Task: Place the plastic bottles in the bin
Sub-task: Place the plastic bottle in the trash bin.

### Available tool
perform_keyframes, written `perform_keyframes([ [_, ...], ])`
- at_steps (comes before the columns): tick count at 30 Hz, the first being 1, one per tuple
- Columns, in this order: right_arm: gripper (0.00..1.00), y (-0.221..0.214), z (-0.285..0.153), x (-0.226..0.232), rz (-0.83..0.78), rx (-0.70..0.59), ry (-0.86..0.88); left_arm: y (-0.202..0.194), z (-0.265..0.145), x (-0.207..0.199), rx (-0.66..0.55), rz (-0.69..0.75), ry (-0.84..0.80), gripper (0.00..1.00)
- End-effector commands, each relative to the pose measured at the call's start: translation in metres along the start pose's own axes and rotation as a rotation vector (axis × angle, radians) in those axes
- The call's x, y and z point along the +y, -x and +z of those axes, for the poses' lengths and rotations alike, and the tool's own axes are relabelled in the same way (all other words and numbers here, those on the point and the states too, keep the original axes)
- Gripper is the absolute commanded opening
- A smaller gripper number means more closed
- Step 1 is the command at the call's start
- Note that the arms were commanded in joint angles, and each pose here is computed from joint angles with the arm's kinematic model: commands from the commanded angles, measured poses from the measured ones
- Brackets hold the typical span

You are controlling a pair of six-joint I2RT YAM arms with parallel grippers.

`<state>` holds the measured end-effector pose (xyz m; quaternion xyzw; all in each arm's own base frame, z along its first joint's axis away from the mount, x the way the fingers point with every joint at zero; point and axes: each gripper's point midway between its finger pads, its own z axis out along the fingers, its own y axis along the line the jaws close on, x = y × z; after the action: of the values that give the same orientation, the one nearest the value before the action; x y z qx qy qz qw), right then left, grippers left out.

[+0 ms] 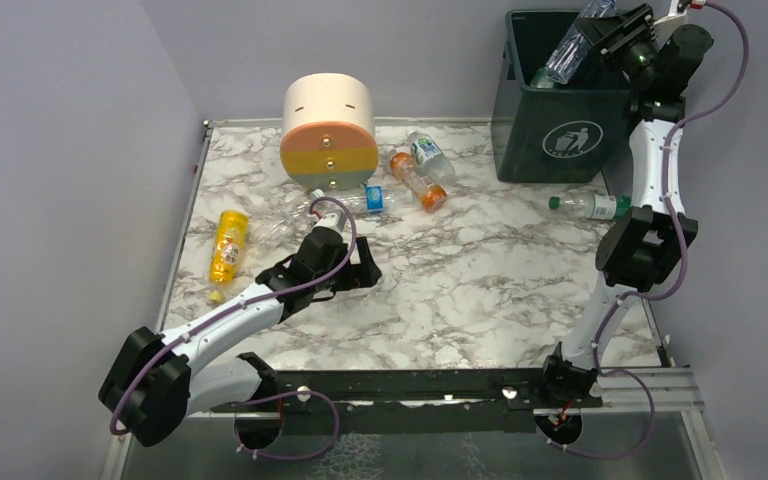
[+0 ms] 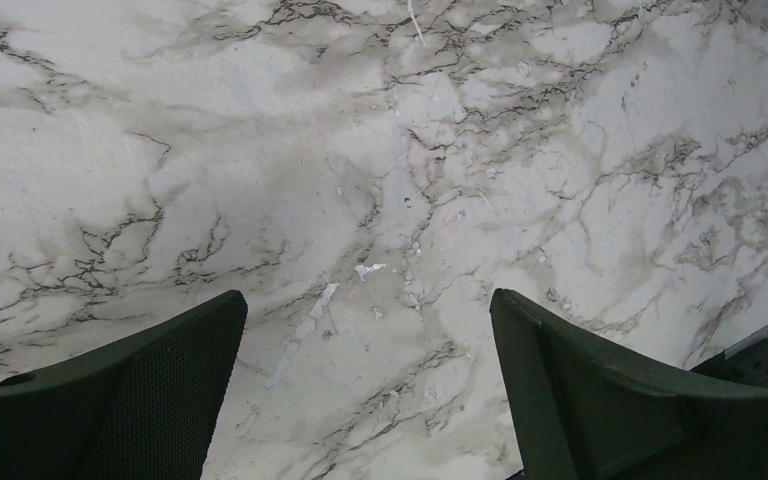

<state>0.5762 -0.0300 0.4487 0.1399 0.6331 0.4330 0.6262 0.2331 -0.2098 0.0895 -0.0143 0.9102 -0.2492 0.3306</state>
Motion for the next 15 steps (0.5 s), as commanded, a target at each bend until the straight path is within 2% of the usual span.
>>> perform_keyframes([
  [1, 0.61, 0.033, 0.011, 0.005, -0.034, -0.117, 0.028, 0.013, -0.004, -0.014, -0.027, 0.013, -0.049, 0.99],
  [3, 0.65, 0.035, 0.015, -0.003, -0.035, -0.121, 0.006, 0.013, -0.004, -0.014, -0.027, 0.016, -0.048, 0.99],
  [8, 0.84, 0.034, 0.017, -0.014, -0.066, -0.114, -0.047, 0.015, -0.001, -0.015, -0.025, 0.02, -0.047, 0.99],
  [15, 0.89, 0.038, 0.002, 0.005, -0.13, -0.11, -0.068, 0.018, 0.001, -0.017, -0.025, 0.023, -0.048, 0.99],
])
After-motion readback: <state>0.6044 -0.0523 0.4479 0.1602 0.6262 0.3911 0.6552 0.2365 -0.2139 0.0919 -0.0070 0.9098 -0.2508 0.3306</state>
